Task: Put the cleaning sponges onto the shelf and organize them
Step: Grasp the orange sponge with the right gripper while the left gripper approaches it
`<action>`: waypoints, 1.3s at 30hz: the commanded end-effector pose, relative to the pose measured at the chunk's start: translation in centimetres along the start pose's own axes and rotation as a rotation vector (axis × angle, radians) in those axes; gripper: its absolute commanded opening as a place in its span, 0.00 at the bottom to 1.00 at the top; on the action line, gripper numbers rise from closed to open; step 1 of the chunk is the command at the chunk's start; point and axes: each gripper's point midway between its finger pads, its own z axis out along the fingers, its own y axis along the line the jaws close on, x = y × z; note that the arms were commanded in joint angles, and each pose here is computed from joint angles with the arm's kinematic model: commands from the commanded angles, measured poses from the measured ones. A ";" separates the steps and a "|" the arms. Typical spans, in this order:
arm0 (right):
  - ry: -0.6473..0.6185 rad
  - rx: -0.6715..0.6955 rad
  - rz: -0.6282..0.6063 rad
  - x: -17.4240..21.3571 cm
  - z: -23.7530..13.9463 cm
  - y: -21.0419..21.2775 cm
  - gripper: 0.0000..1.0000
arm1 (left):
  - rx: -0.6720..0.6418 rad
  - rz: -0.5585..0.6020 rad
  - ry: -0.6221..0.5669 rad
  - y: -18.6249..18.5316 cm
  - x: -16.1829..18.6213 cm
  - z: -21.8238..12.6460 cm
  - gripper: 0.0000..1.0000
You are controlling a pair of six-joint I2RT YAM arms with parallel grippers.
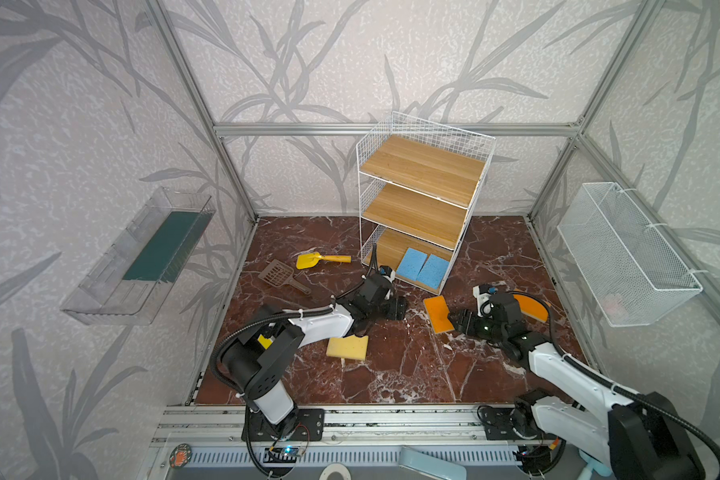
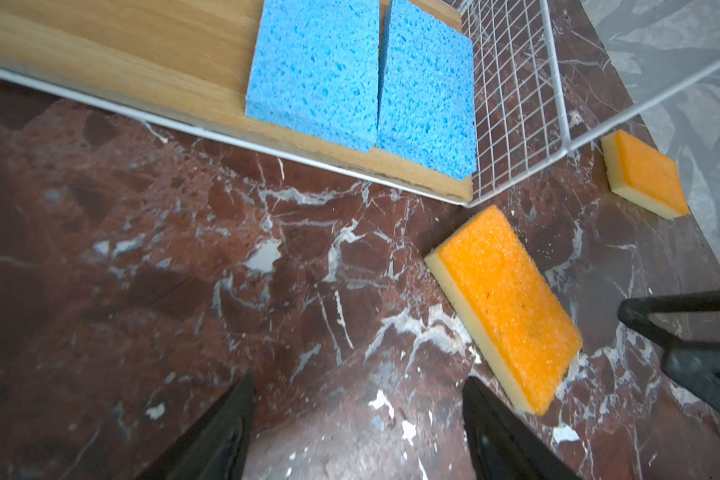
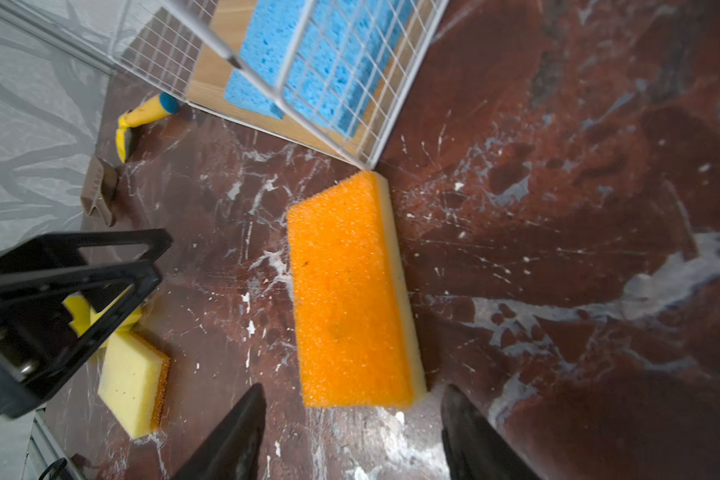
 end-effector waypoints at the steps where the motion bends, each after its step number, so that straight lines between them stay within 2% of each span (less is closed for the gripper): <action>1: -0.019 -0.011 0.043 -1.4 0.7 0.0 0.66 | 0.008 -0.018 -0.048 -0.1 -0.1 -1.6 0.80; 9: 0.036 -0.014 0.064 -0.8 2.6 -0.5 0.60 | -0.006 -0.031 -0.060 1.1 1.7 -3.8 0.79; 14: 0.085 -0.078 0.141 0.2 4.2 -0.1 0.52 | 0.000 -0.033 -0.059 1.3 2.2 -4.4 0.80; 18: 0.107 -0.096 0.138 1.3 4.7 0.4 0.45 | -0.001 -0.020 -0.060 1.3 2.1 -5.1 0.80; 21: 0.121 -0.075 0.092 2.2 4.8 0.9 0.36 | 0.001 -0.011 -0.064 1.1 1.8 -5.5 0.80; 26: 0.126 -0.072 0.063 2.7 4.1 1.6 0.11 | 0.033 -0.019 -0.060 0.4 1.6 -5.5 0.80; 30: 0.105 -0.104 0.042 2.6 2.6 3.2 0.05 | 0.113 -0.050 -0.056 -0.9 1.6 -5.5 0.79; 35: 0.049 -0.150 0.001 2.3 0.3 5.6 0.04 | 0.222 -0.072 -0.032 -3.3 1.3 -5.8 0.64; 39: 0.001 -0.228 -0.011 1.8 -1.3 8.0 0.03 | 0.309 -0.046 -0.044 -6.1 0.4 -7.1 0.52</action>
